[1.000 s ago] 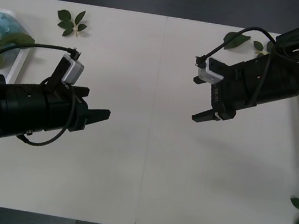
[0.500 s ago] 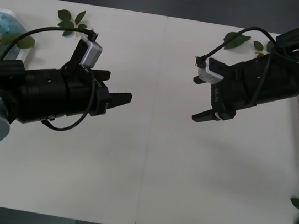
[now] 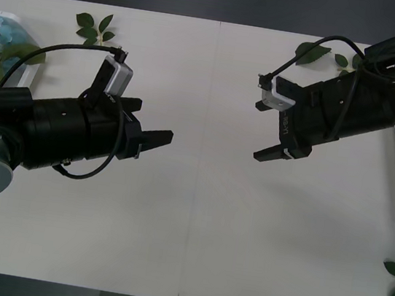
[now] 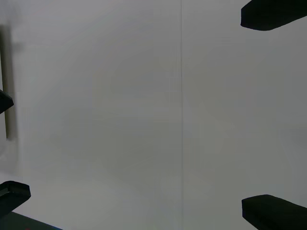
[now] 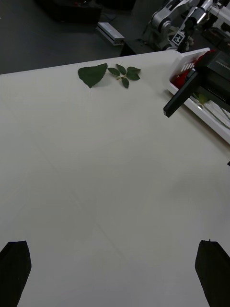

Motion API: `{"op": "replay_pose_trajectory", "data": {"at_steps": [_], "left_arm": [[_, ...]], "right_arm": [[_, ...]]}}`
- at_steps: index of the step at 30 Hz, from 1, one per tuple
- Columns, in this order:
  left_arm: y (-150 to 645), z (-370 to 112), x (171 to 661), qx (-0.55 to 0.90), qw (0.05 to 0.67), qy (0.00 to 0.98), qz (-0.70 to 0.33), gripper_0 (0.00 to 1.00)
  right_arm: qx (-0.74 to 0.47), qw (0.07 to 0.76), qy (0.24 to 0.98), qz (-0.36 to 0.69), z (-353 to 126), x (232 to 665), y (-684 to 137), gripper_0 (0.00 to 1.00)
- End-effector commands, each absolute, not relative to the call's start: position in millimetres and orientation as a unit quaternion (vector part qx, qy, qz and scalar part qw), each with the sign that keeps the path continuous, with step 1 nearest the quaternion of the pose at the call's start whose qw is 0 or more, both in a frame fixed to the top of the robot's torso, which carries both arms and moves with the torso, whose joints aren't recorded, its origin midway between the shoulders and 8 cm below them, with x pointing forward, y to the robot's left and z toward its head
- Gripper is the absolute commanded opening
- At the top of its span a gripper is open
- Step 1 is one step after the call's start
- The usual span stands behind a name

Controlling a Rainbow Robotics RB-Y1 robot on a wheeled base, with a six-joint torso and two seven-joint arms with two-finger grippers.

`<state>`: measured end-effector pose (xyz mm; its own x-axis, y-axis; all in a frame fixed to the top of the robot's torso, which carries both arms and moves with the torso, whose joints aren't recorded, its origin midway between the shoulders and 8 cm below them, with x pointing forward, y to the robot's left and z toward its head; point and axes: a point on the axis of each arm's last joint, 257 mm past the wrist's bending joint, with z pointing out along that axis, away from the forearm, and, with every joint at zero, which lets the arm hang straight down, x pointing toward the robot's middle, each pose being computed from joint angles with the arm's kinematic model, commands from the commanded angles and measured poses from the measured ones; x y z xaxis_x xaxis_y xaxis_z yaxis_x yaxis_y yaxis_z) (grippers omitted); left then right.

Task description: Put the red flowers into the right box and the blue flowers into the left box

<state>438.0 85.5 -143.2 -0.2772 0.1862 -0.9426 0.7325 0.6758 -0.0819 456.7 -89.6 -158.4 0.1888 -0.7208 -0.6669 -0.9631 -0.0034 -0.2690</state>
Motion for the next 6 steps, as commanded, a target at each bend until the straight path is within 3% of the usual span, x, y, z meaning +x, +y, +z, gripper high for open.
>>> {"op": "replay_pose_trajectory", "data": {"at_steps": [1, 6], "left_arm": [[85.6, -125.9, 438.4, 0.325, 0.538, 0.736, -0.251, 1.0], [85.6, -125.9, 438.4, 0.325, 0.538, 0.736, -0.251, 1.0]], "right_arm": [[-0.699, 0.363, 0.597, 0.151, -142.7, 463.6, -95.5, 1.0], [-0.699, 0.363, 0.597, 0.151, -142.7, 463.6, -95.5, 1.0]]}}
